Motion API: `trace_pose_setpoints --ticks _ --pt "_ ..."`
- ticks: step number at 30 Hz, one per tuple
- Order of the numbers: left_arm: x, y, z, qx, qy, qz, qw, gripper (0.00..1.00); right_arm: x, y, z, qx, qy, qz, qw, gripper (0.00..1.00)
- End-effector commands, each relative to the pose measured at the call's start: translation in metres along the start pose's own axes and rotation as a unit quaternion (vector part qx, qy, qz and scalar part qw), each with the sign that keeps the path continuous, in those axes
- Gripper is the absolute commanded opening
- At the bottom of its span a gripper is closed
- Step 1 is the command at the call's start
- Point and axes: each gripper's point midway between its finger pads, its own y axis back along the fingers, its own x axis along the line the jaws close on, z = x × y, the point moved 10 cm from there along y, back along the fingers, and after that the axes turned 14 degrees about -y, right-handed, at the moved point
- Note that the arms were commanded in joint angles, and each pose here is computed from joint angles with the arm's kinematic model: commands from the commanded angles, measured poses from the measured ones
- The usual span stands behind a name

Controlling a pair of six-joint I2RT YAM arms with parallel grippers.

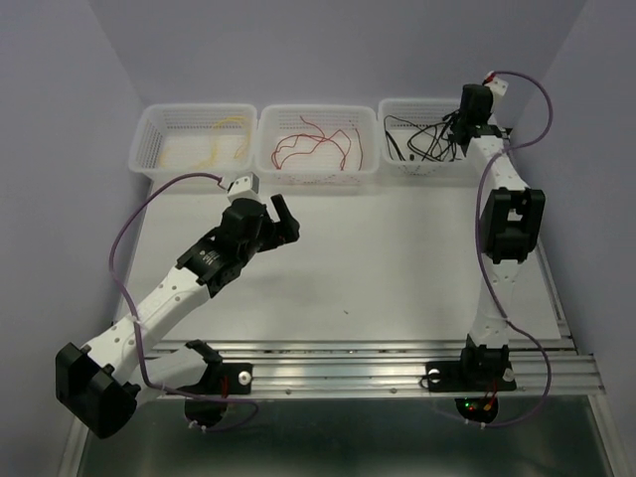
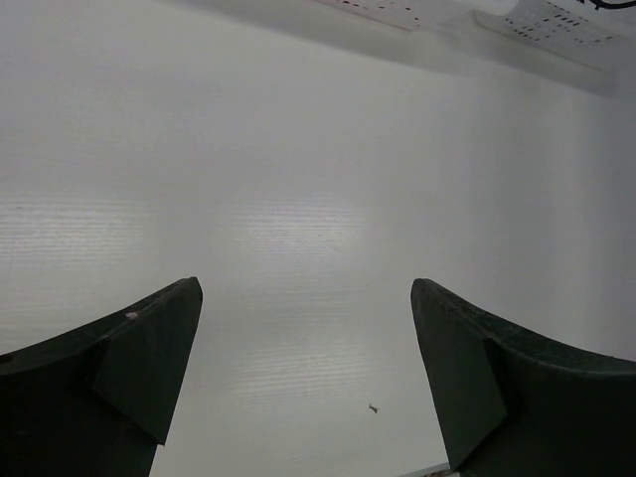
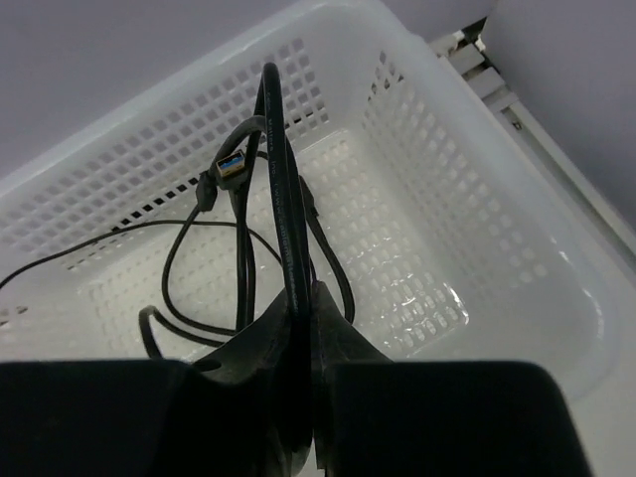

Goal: Untangle the cables

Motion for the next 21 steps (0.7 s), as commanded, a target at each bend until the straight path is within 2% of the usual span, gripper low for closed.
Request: trace_pose_setpoints --ticks 1,2,4,5,6,11,13,15,17,18,19,21 --pt "-0.003 0.002 0.012 -0.018 0.014 0.003 1.000 0.99 0.013 -0.015 0.020 -0.036 -0.032 -0.020 0.999 0.13" --pt "-0.002 0.003 0.012 -0.018 0.015 0.005 1.000 0.99 0.007 -0.023 0.007 -0.019 -0.025 -0.040 0.999 0.43" --pt "-0.001 0.005 0.013 -0.020 0.015 0.008 1.000 0.99 0.002 -0.022 0.001 -0.009 -0.019 -0.052 0.998 0.80" --pt "-0.001 0.006 0.013 -0.020 0.015 0.009 1.000 0.99 0.003 -0.015 0.008 -0.014 -0.022 -0.052 0.998 0.93" --pt "0.000 0.008 0.014 -0.023 0.016 0.010 1.000 0.99 0.002 -0.010 0.012 -0.016 -0.022 -0.054 0.998 1.00" --pt "0.003 0.014 0.015 -0.032 0.017 0.014 0.999 0.99 -0.002 0.035 0.046 -0.040 -0.023 -0.053 0.998 1.00" --pt "0.005 0.017 0.015 -0.038 0.020 0.019 0.999 0.99 -0.002 0.066 0.069 -0.054 -0.034 -0.036 0.997 1.00" --pt "0.007 0.019 0.014 -0.041 0.021 0.023 0.999 0.99 -0.013 0.080 0.062 -0.040 -0.029 -0.039 0.998 1.00" --pt "0.010 0.022 0.014 -0.045 0.021 0.034 0.998 0.99 -0.019 0.113 0.076 -0.048 -0.049 -0.024 0.997 1.00" --pt "0.011 0.023 0.015 -0.046 0.021 0.038 0.998 0.99 -0.032 0.118 0.058 -0.026 -0.044 -0.035 0.998 1.00" --pt "0.014 0.024 0.014 -0.049 0.022 0.054 0.997 0.99 -0.036 0.143 0.069 -0.039 -0.066 -0.024 0.997 1.00" --pt "0.018 0.028 0.014 -0.049 0.027 0.074 0.996 0.99 -0.049 0.164 0.059 -0.027 -0.104 -0.024 0.994 1.00"
